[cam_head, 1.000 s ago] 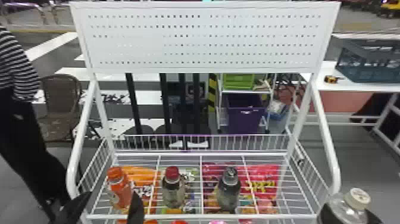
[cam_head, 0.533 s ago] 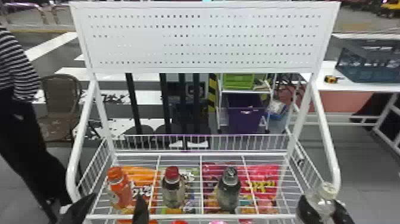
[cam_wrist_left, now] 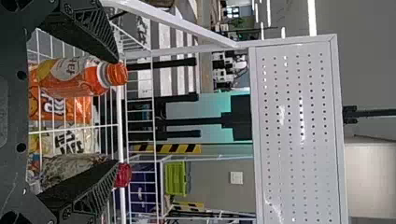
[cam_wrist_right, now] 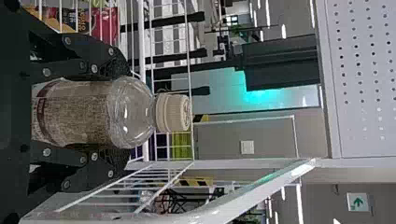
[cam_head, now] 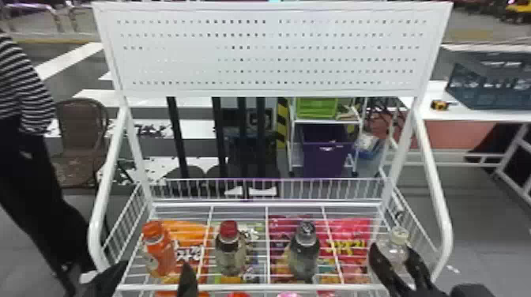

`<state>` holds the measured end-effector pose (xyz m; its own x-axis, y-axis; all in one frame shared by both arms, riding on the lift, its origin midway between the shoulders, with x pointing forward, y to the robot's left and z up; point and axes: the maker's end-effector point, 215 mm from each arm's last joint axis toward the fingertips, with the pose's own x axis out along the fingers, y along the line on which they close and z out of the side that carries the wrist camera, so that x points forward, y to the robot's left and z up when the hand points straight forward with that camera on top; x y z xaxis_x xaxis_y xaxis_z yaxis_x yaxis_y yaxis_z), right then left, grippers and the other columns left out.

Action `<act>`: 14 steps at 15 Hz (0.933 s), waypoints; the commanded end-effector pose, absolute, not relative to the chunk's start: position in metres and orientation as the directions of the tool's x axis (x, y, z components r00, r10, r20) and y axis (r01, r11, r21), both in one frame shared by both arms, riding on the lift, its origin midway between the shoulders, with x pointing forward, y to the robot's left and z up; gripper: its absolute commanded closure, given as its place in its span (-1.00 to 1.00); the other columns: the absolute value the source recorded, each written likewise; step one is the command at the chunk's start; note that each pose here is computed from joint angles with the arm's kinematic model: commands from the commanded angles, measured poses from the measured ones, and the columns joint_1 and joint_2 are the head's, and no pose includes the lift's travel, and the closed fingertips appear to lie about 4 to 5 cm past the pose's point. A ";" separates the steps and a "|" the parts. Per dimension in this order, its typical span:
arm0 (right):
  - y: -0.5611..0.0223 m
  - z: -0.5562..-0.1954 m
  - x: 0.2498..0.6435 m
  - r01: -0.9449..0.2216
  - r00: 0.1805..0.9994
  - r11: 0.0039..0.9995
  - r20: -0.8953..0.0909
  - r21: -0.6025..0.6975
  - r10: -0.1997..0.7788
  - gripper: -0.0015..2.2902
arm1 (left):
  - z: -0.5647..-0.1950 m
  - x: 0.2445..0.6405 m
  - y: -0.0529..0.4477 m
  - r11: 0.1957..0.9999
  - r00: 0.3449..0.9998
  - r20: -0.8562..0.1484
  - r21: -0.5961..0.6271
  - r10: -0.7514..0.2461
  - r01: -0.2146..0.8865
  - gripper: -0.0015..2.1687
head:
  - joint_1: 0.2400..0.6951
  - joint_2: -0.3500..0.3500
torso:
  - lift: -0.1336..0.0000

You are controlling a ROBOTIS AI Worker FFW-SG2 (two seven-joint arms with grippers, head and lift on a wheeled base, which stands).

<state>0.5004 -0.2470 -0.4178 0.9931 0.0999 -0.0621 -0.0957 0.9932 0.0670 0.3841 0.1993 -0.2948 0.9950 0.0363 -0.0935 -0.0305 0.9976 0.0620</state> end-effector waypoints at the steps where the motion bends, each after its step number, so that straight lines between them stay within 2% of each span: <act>1: -0.243 -0.422 0.512 -0.102 0.993 0.993 -0.056 0.066 0.106 -0.08 | -0.296 0.384 0.199 0.998 0.995 -0.098 0.063 0.037 -0.031 -0.88 | 0.14 0.00 | 1.00; 9: -0.243 -0.432 0.526 -0.116 0.991 0.992 -0.064 0.057 0.120 -0.10 | -0.302 0.386 0.198 0.997 0.993 -0.108 0.066 0.036 -0.029 -0.88 | 0.14 0.00 | 1.00; 10: -0.243 -0.432 0.527 -0.118 0.990 0.991 -0.065 0.055 0.122 -0.38 | -0.302 0.385 0.198 0.997 0.993 -0.110 0.066 0.034 -0.027 -0.88 | 0.14 0.00 | 1.00; 11: -0.243 -0.430 0.528 -0.120 0.991 0.991 -0.060 0.054 0.123 -0.82 | -0.302 0.386 0.198 0.997 0.993 -0.109 0.066 0.034 -0.027 -0.88 | 0.14 0.00 | 1.00; 12: -0.243 -0.423 0.528 -0.119 0.992 0.991 -0.043 0.055 0.122 -1.00 | -0.302 0.386 0.198 0.997 0.993 -0.110 0.067 0.035 -0.027 -0.88 | 0.14 0.00 | 1.00; 14: -0.240 -0.412 0.526 -0.125 0.992 0.991 -0.020 0.054 0.126 -0.99 | -0.301 0.386 0.198 0.997 0.993 -0.108 0.067 0.036 -0.029 -0.88 | 0.14 0.00 | 1.00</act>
<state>0.5272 -0.2421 -0.4202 0.9918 0.1231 -0.0356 -0.1210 0.9911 0.0545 0.3862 0.1978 -0.3020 0.9933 0.0359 -0.1094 -0.0287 0.9973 0.0669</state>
